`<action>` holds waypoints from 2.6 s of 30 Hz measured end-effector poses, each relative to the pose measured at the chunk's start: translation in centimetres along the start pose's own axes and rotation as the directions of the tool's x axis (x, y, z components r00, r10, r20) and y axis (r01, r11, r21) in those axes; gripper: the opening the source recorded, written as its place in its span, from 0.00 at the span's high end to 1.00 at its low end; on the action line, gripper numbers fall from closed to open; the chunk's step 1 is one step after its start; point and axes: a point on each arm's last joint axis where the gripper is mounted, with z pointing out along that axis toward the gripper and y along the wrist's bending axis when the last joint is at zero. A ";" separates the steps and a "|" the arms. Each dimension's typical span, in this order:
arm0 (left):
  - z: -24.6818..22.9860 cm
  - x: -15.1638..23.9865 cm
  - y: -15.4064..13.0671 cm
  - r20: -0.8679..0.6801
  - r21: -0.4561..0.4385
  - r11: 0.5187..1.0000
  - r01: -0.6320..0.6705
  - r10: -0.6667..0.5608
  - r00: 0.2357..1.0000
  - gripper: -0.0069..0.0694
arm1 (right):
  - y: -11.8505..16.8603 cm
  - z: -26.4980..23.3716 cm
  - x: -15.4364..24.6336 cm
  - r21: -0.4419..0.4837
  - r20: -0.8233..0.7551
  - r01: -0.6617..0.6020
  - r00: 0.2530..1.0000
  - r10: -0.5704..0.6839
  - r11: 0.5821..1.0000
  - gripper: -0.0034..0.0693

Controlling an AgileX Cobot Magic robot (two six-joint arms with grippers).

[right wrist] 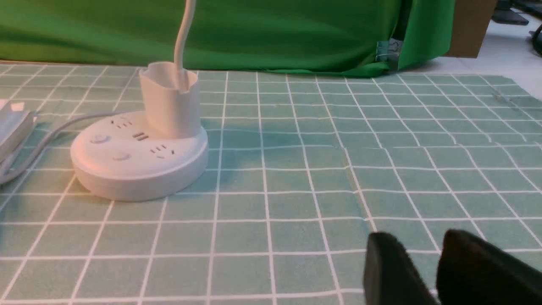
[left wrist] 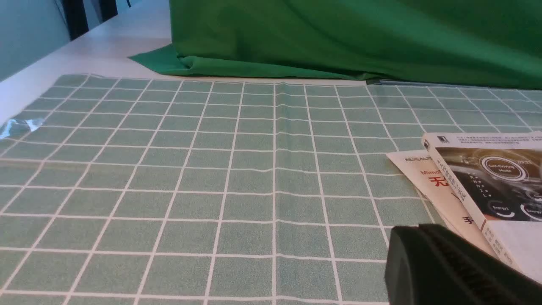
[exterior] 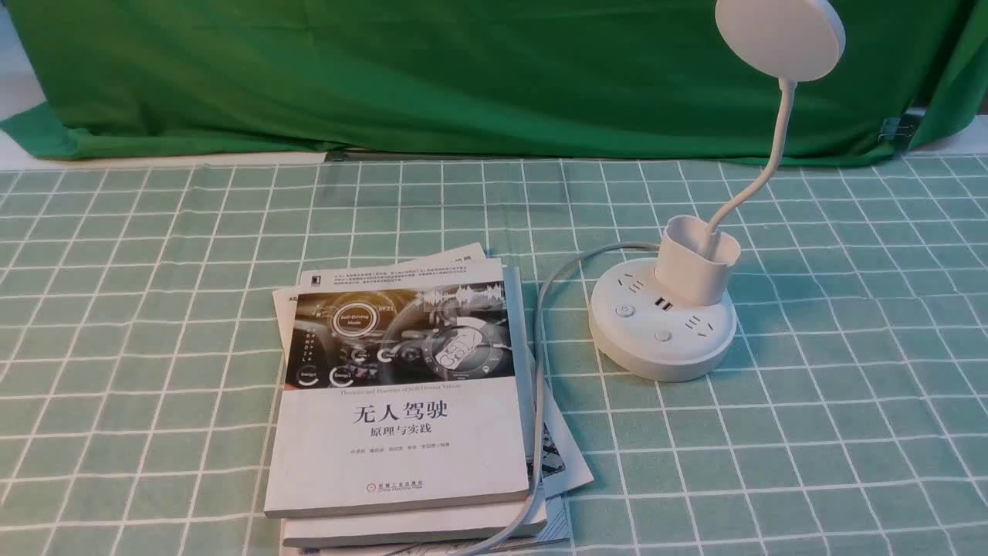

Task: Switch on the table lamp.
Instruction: 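Press the button on the base of the white desk lamp with the right gripper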

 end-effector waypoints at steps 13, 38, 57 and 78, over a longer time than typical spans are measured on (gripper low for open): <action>0.0 0.0 0.0 0.000 0.000 1.000 0.000 0.000 1.000 0.88 | 0.0 0.0 0.0 0.000 -0.001 0.000 1.000 0.000 1.000 0.62; 0.0 0.0 0.0 0.000 0.000 1.000 0.000 0.000 1.000 0.88 | 0.0 0.0 0.0 0.000 -0.001 0.041 0.999 -0.041 0.999 0.62; 0.0 0.0 0.0 0.000 0.000 1.000 0.000 0.000 1.000 0.88 | 0.0 0.0 0.0 0.000 0.003 0.033 0.999 -0.033 0.999 0.62; 0.0 0.0 0.0 0.000 0.000 1.000 0.000 0.000 1.000 0.88 | 0.3 -0.1 -1.0 -0.110 0.023 -0.880 0.463 0.886 0.463 0.62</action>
